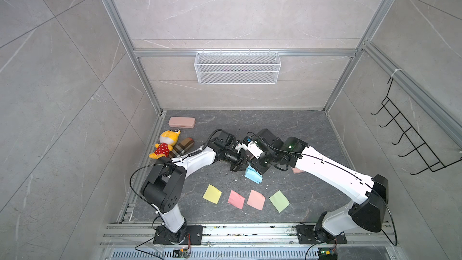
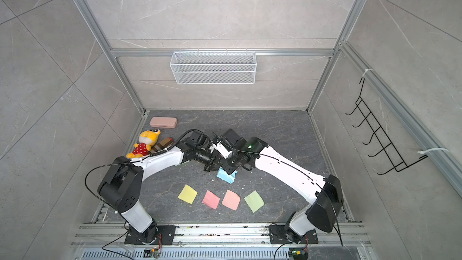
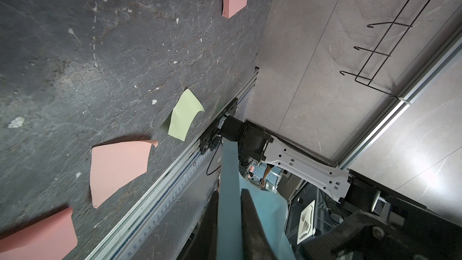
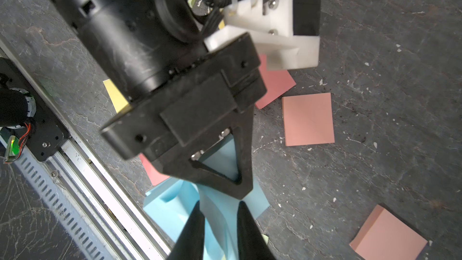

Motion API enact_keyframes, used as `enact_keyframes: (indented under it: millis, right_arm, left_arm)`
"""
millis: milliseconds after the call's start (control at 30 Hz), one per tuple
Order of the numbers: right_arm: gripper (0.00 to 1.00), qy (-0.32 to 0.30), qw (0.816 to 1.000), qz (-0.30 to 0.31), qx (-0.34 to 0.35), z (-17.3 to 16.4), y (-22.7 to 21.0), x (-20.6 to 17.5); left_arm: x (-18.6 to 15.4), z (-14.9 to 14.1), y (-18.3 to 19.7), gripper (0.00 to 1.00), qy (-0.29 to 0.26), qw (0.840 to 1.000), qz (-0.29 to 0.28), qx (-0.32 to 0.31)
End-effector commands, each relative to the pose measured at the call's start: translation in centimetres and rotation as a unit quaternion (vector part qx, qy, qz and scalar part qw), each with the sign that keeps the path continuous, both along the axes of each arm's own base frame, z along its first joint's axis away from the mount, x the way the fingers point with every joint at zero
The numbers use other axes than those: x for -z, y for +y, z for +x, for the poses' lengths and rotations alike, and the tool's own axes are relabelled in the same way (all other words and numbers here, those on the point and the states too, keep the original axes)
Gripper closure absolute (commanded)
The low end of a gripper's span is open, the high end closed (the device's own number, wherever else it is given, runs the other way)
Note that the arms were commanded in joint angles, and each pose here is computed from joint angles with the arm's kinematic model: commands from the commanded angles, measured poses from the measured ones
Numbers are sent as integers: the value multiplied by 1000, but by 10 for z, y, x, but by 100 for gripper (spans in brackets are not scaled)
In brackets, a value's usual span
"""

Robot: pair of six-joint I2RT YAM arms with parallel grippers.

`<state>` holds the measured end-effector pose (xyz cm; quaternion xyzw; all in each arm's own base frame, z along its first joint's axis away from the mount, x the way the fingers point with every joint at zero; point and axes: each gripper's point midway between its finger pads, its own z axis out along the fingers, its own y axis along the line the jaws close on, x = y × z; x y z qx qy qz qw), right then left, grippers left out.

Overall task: Tear off pages from different memo pads
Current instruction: Tear off the paper from the memo pad.

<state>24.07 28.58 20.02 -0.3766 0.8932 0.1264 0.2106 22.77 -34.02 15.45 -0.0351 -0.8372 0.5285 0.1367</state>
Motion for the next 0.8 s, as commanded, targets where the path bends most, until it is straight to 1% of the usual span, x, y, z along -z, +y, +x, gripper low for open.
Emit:
enact_keyframes:
  millis: [0, 133, 233, 333, 433, 533, 633, 700, 767]
  right_arm:
    - [75, 1, 1000, -7, 9, 5, 1, 1]
    - [78, -5, 999, -31, -6, 0, -3, 10]
    - [77, -3, 999, -38, -10, -5, -6, 17]
    - [74, -10, 998, -56, -7, -6, -11, 25]
    - [76, -26, 997, -69, -9, -6, -9, 28]
    - [81, -44, 995, -82, -18, -5, -3, 29]
    - [91, -55, 995, -84, -29, -7, 0, 28]
    - [99, -71, 993, -93, -29, -5, -4, 24]
    - [100, -91, 990, -101, -24, -1, -10, 18]
  left_arm:
    - [-19, -1, -5, 100, -23, 999, -26, 18]
    - [-22, 1, -4, 100, -27, 999, -30, 16]
    - [-22, 3, -4, 100, -26, 999, -33, 13]
    - [-22, 4, -6, 100, -25, 999, -34, 12]
    - [-23, 5, -6, 100, -25, 999, -34, 10]
    - [-27, 6, -7, 100, -28, 999, -37, 11]
    - [-28, 7, -7, 100, -28, 999, -39, 8]
    - [-30, 12, -7, 100, -30, 998, -50, 0]
    - [-35, 19, -6, 96, -33, 997, -66, -14]
